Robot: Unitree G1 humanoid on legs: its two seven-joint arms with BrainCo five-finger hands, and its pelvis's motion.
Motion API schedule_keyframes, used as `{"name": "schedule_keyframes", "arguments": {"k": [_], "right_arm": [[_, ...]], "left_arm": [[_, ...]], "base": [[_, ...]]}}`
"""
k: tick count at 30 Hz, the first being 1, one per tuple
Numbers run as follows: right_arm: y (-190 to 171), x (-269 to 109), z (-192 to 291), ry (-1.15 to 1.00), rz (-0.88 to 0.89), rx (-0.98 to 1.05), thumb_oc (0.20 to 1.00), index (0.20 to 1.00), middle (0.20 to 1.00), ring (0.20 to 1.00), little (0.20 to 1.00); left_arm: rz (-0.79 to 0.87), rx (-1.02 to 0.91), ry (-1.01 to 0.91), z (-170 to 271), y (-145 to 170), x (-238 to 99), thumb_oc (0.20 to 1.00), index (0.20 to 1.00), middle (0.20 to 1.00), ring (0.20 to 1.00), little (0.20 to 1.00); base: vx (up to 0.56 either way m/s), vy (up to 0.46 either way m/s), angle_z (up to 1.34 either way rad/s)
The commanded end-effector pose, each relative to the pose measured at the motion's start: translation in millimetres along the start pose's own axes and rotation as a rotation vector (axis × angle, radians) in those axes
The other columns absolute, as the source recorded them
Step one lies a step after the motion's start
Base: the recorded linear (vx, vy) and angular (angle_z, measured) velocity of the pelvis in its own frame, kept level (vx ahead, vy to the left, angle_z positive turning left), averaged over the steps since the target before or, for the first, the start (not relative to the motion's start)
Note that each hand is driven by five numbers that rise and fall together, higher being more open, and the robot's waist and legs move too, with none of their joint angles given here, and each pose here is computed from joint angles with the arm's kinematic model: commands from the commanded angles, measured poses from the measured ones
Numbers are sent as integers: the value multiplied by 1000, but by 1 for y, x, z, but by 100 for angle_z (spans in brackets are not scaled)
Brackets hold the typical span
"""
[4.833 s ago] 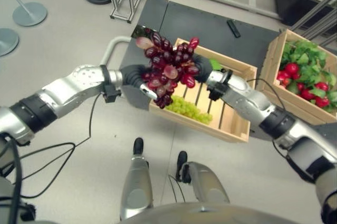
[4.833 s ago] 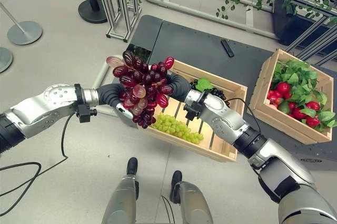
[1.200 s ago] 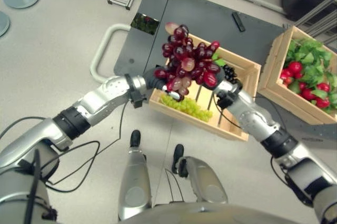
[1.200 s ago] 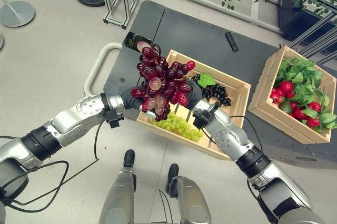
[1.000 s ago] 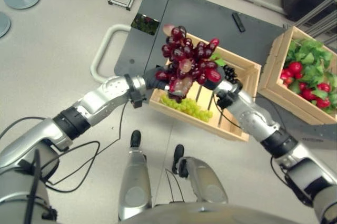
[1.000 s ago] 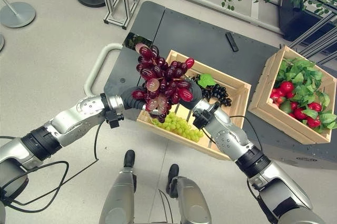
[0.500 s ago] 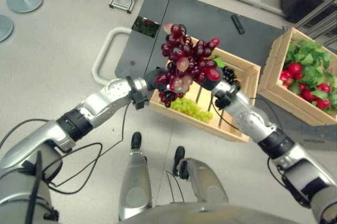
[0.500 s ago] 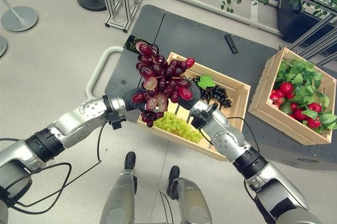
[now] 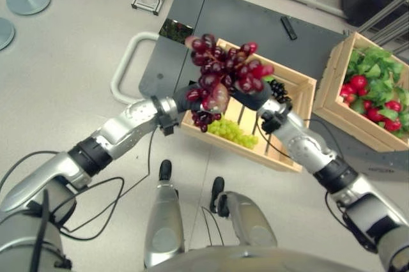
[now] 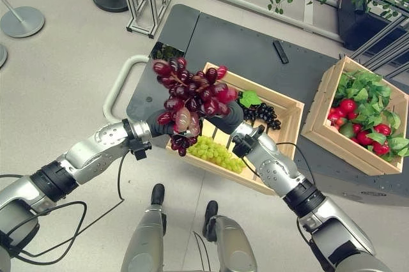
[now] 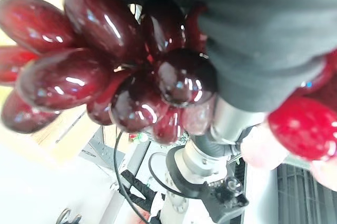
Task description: Pick up the fruits from the basket on one side to the basket on the other side
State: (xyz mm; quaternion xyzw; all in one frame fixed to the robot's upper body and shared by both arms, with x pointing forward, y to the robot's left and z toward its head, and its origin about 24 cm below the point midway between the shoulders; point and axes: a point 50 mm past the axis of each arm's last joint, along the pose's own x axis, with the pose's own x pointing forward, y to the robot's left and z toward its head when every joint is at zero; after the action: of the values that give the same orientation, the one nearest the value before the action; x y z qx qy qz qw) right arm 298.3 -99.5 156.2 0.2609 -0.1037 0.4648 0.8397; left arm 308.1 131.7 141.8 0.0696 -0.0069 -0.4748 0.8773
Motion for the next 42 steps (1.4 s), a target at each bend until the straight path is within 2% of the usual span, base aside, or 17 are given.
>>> {"name": "schedule_keyframes", "arguments": {"k": [1, 9, 22, 31, 39, 42], "right_arm": [[-9, -21, 38, -123, -61, -126, 1000, 1000, 1000, 1000, 1000], [-15, -48, 45, -120, -127, -165, 1000, 1000, 1000, 1000, 1000], [-27, -110, 63, -208, -330, -260, 1000, 1000, 1000, 1000, 1000], [-29, -120, 57, -296, -427, -275, 1000, 1000, 1000, 1000, 1000], [-37, -134, 56, -314, -612, -415, 1000, 1000, 1000, 1000, 1000], [-37, -134, 55, -321, -617, -410, 1000, 1000, 1000, 1000, 1000]], "left_arm": [[76, 65, -156, 33, 15, -21, 200, 200, 200, 200, 200], [172, 44, -174, 29, 23, -48, 200, 200, 200, 200, 200], [505, -75, -270, 0, 33, -126, 200, 200, 200, 200, 200], [724, -85, -354, -15, 29, -151, 200, 200, 200, 200, 200], [979, -39, -350, -39, 25, -166, 200, 200, 200, 200, 200], [1007, -37, -341, -43, 25, -168, 200, 200, 200, 200, 200]], "base": [[0, 0, 0], [0, 0, 0], [2, 2, -1], [0, 0, 0], [-2, -16, 4], [-9, -18, 5]]}}
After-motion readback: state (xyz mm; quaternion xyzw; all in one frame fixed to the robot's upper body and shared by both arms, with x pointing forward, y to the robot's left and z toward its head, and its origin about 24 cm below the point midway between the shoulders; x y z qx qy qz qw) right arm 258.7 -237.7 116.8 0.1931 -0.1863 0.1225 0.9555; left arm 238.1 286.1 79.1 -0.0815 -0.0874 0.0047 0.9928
